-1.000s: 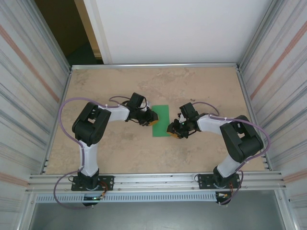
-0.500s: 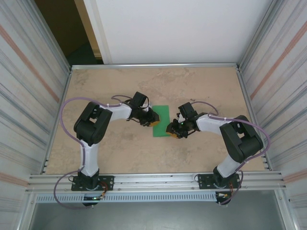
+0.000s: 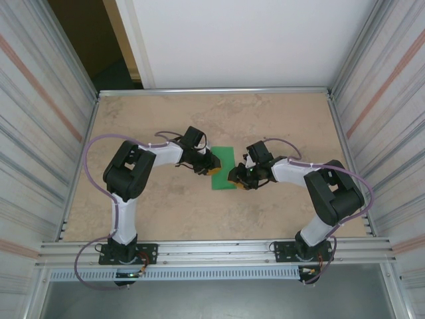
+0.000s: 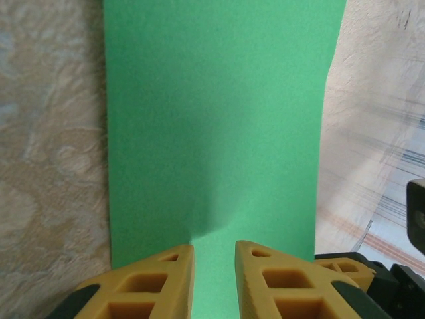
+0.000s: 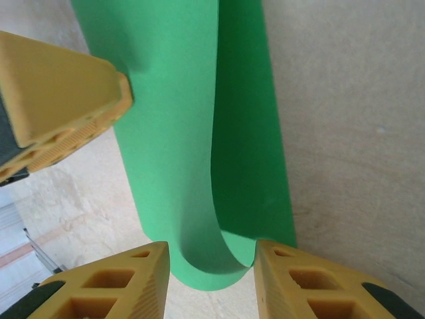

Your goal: Fold a paper plane with a square sheet of paper (pick it up from the middle)

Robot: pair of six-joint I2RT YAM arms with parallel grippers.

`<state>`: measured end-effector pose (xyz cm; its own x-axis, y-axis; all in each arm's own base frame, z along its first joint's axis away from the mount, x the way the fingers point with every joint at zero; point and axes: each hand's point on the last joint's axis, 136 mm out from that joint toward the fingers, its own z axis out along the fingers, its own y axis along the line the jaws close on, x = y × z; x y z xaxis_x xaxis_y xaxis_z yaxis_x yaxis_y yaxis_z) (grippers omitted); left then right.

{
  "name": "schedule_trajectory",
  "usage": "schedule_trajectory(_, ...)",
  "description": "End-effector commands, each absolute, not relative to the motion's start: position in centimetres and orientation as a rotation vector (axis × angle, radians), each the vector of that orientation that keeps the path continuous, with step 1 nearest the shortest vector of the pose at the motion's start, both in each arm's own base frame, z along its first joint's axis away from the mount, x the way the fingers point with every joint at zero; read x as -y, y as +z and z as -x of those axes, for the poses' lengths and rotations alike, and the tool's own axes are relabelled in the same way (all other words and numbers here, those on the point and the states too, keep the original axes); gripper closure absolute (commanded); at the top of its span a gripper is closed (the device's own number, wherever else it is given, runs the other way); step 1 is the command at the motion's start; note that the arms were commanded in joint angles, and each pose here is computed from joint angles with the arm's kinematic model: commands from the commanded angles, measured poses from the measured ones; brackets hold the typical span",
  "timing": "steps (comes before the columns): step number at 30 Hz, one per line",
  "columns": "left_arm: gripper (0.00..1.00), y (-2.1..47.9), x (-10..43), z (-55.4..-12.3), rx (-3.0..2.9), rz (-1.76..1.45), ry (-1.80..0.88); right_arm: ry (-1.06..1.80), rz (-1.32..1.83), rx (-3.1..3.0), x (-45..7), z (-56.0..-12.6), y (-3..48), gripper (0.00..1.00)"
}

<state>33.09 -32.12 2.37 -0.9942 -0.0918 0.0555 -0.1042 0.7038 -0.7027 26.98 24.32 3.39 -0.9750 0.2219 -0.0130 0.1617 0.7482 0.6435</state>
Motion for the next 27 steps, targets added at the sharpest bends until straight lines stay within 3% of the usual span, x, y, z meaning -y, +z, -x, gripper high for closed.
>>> schedule_trajectory(1,0.76,-1.7,30.3,-31.2,2.882,-0.208,0.978,1.076,-0.264,-2.78,-24.7,-29.2,4.3,0.62)
schedule_trajectory(6,0.76,-1.7,30.2,-31.0,2.879,-0.201,0.976,1.132,-0.243,-2.765,-24.9,-30.5,4.6,0.62)
schedule_trajectory(12,0.76,-1.8,30.2,-31.1,2.88,-0.207,0.976,1.155,-0.241,-2.862,-25.6,-28.0,3.4,0.65)
schedule_trajectory(27,0.76,-1.2,30.4,-31.3,2.886,-0.205,0.996,1.02,-0.437,-2.844,-24.1,-26.6,3.9,0.81)
